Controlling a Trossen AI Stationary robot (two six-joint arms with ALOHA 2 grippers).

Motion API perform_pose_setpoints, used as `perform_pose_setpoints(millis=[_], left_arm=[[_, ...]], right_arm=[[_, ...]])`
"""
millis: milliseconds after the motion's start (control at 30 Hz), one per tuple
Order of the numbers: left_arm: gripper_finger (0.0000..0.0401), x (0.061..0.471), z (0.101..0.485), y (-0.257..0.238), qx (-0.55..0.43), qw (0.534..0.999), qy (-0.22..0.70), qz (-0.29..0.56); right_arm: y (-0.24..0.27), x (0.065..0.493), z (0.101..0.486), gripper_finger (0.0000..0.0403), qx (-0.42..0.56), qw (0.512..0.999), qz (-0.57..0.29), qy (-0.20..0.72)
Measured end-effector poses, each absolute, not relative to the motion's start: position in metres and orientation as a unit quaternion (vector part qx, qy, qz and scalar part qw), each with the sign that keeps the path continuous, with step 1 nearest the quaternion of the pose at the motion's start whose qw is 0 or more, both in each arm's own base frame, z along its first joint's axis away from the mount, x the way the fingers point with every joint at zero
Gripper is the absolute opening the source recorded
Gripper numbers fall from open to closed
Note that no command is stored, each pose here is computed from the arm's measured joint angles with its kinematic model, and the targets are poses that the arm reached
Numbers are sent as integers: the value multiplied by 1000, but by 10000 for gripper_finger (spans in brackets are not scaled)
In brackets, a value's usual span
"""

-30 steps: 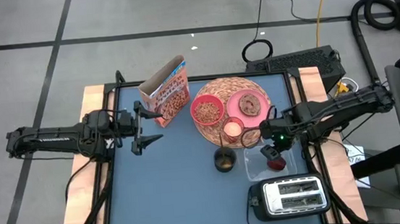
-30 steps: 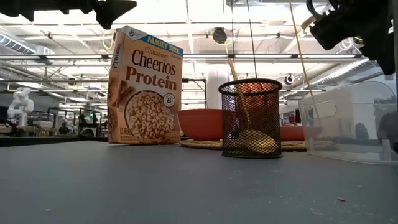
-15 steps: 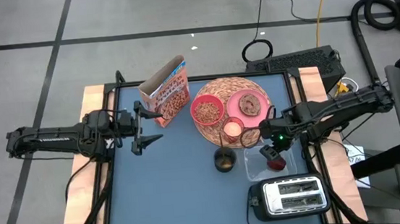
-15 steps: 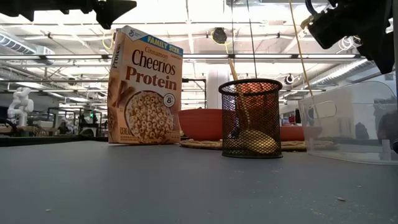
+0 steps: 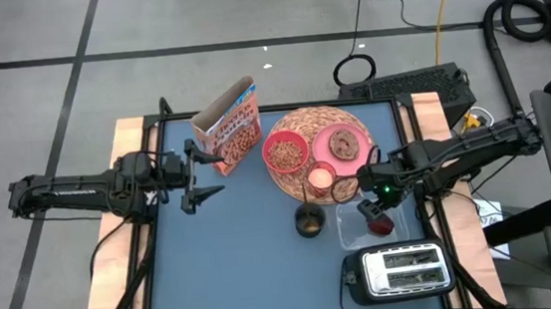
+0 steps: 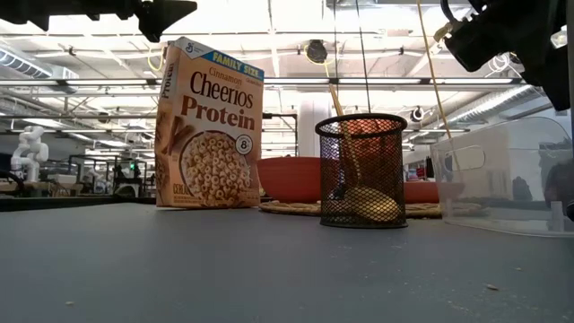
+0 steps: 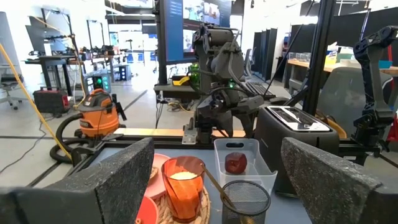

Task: Arrange a breakfast setting
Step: Put the red apple on the top center of the brown woven mat

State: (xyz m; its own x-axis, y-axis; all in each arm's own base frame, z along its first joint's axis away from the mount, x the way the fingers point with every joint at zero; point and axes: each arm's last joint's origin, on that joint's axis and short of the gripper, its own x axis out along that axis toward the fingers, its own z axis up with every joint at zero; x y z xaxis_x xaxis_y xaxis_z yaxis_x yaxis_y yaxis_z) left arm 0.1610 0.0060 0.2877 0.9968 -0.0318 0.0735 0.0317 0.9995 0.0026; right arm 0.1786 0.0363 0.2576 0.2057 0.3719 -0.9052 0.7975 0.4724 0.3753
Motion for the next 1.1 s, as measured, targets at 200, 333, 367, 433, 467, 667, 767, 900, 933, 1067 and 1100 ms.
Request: perform_pose_setpoints(millis=[200, 333, 367, 433, 467, 667, 767, 900, 933, 1067, 1100], left_arm=[[358, 161, 287, 6, 1, 999, -34, -16], [358, 161, 287, 6, 1, 999, -34, -16], [358, 161, 287, 6, 1, 999, -34, -16], [358, 161, 287, 6, 1, 999, -34, -16], [358, 161, 287, 6, 1, 999, -34, -16], [358, 161, 287, 6, 0, 999, -34, -16], [358, 161, 287, 6, 0, 999, -34, -16], [358, 161, 287, 6, 0, 999, -34, -16], [358, 161, 287, 6, 1, 999, -34, -16], [358, 161, 287, 6, 1, 999, -34, -16], [358, 161, 287, 6, 0, 999, -34, -16]], right_arm=[[36, 179, 258, 356, 483, 610, -174, 604], [37, 181, 258, 357, 483, 618, -165, 598], [37, 181, 258, 357, 481, 621, -162, 598], [37, 181, 258, 357, 478, 623, -159, 598], [37, 181, 258, 357, 478, 622, -161, 599], [38, 171, 256, 357, 489, 573, -217, 621], [39, 167, 255, 357, 495, 551, -254, 622], [40, 167, 250, 357, 485, 563, -269, 612], [40, 167, 247, 357, 485, 565, -270, 611], [42, 167, 235, 357, 492, 558, -277, 608], [42, 166, 232, 357, 494, 554, -280, 609]])
